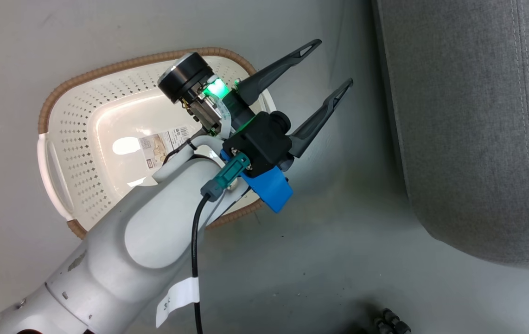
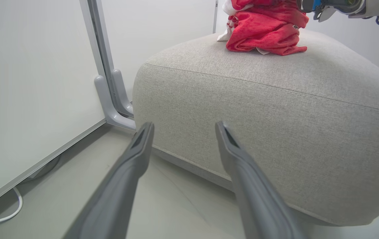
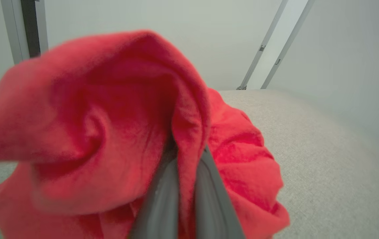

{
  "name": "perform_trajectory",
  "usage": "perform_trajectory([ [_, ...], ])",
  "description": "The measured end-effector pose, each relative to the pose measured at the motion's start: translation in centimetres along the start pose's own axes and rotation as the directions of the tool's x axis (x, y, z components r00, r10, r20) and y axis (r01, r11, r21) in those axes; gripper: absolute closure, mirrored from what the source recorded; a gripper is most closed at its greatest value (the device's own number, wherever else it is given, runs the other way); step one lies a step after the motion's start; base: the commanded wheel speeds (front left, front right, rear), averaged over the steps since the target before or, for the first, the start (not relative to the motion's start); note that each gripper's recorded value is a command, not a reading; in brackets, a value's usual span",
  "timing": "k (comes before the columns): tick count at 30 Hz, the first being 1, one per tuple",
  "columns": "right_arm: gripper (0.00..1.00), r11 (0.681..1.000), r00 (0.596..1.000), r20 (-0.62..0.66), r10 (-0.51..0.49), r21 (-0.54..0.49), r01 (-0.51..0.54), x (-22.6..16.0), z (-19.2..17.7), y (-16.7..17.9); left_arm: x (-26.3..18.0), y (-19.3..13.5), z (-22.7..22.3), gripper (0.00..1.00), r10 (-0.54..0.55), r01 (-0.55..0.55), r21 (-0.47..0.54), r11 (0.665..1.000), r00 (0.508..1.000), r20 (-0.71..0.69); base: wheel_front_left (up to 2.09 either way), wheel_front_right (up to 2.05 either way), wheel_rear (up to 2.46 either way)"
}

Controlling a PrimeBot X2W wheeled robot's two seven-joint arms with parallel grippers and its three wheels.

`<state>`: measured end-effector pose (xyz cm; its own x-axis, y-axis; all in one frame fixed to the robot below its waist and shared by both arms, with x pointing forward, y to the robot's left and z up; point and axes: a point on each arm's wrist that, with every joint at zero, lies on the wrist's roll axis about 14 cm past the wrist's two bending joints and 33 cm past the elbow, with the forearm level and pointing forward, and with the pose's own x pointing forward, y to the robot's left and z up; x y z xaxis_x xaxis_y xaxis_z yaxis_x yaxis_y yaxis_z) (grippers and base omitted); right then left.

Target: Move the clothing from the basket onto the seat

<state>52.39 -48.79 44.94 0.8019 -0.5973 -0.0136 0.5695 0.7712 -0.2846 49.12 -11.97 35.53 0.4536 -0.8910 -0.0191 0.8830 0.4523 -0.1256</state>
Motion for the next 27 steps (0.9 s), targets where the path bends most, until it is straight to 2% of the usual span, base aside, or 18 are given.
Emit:
perform_trajectory([
  [2,1.0,1.0,1.0,-0.001,0.001,0.005,-0.001,0.2,0.1,0.2,0.0,0.2,-0.2,0.0,0.004,-0.004,0.002,1.0,1.0,-0.004,0.0,0.0,0.0],
  [3,0.78,1.0,1.0,0.001,0.002,0.006,-0.002,0.2,0.2,0.3,0.0,0.2,-0.2,0.0,0.004,-0.004,0.004,1.0,1.0,-0.005,0.0,0.0,0.0],
  [4,0.28,1.0,1.0,0.001,0.002,0.006,-0.002,0.2,0.2,0.3,0.0,0.2,-0.2,0.0,0.004,-0.004,0.004,1.0,1.0,-0.005,0.0,0.0,0.0],
  [5,0.0,1.0,1.0,0.002,0.006,0.005,-0.006,0.0,0.3,0.5,0.0,0.2,0.0,0.0,0.004,-0.004,0.006,1.0,1.0,-0.003,0.0,0.0,0.0],
  [9,0.0,1.0,0.999,0.039,0.024,-0.003,-0.024,-1.0,1.8,1.3,0.3,-0.1,1.5,0.0,0.008,-0.009,0.016,1.0,1.0,0.016,0.0,0.0,0.0],
  [19,0.0,0.997,0.997,0.019,0.069,-0.039,-0.068,-7.8,1.3,-1.9,-0.2,-1.2,6.5,0.0,0.05,-0.053,0.029,0.998,0.996,0.077,0.0,0.0,0.0],
  [23,0.0,0.995,0.991,0.084,0.1,-0.005,-0.1,-9.5,3.7,-2.1,-1.2,-0.7,8.8,0.0,0.115,-0.118,0.023,0.993,0.987,0.112,0.0,0.0,0.0],
  [27,0.0,0.985,0.974,0.161,0.162,0.029,-0.169,-11.3,6.4,-0.4,-2.8,0.5,11.2,0.0,0.206,-0.211,0.014,0.977,0.966,0.153,0.0,0.0,0.0],
])
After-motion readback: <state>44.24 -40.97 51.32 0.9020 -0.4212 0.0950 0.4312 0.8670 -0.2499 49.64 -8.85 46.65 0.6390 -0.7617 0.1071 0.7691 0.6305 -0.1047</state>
